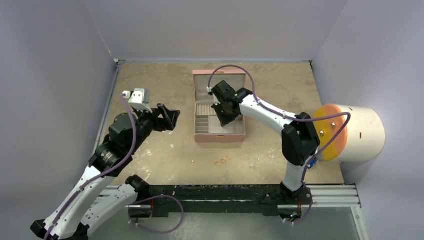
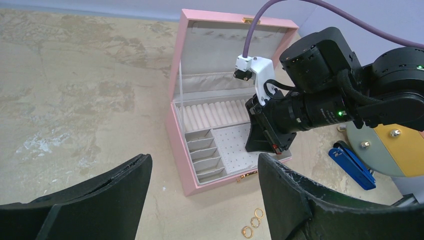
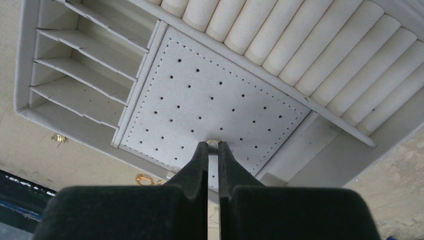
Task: Organize the mixed jewelry
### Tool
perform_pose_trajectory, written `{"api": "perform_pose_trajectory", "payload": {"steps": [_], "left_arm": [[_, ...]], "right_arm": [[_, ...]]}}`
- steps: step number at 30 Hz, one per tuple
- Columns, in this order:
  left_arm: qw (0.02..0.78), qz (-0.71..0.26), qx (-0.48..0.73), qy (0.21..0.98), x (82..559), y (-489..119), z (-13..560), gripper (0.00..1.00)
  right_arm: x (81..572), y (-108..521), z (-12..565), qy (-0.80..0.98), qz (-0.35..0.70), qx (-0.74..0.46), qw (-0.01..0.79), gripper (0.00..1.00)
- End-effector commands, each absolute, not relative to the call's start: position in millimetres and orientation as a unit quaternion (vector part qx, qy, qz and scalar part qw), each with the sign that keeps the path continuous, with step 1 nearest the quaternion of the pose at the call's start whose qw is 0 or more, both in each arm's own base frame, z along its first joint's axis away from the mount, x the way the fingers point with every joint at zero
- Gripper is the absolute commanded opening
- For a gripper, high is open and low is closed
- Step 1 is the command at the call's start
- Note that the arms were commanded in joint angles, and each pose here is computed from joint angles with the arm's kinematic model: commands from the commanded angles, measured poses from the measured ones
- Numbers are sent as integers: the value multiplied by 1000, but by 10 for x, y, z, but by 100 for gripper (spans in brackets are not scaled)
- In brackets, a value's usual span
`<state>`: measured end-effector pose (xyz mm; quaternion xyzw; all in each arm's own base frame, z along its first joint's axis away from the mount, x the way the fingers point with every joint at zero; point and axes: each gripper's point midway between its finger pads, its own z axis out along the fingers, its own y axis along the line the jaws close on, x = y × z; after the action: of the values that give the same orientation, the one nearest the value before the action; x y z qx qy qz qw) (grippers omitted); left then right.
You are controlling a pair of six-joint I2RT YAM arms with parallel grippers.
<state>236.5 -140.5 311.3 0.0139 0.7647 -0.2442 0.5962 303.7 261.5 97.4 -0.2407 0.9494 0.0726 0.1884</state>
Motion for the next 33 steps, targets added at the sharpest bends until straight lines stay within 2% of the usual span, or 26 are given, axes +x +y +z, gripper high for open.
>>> {"api": "perform_pose_trajectory", "payload": {"steps": [1, 11, 17, 21, 26, 33], "left_arm": [[606, -245, 25, 756, 2372, -1419, 3168, 77], [605, -244, 26, 757, 2375, -1423, 3164, 77], [604, -243, 27, 758, 2378, -1424, 3154, 77], [604, -243, 27, 758, 2378, -1424, 3156, 77], [603, -242, 27, 760, 2380, -1422, 3145, 77], [592, -240, 14, 769, 2403, -1428, 3068, 77]], "right_arm": [[3168, 2675, 1150, 946, 81, -227, 219, 0], [3124, 2706, 1020, 949, 88, -228, 199, 1], [3132, 2720, 1006, 948, 90, -227, 202, 23], [3189, 2710, 1082, 946, 85, -221, 221, 34], [3247, 2683, 1257, 942, 82, -210, 249, 37], [3239, 2669, 1621, 926, 104, -203, 302, 38]]}}
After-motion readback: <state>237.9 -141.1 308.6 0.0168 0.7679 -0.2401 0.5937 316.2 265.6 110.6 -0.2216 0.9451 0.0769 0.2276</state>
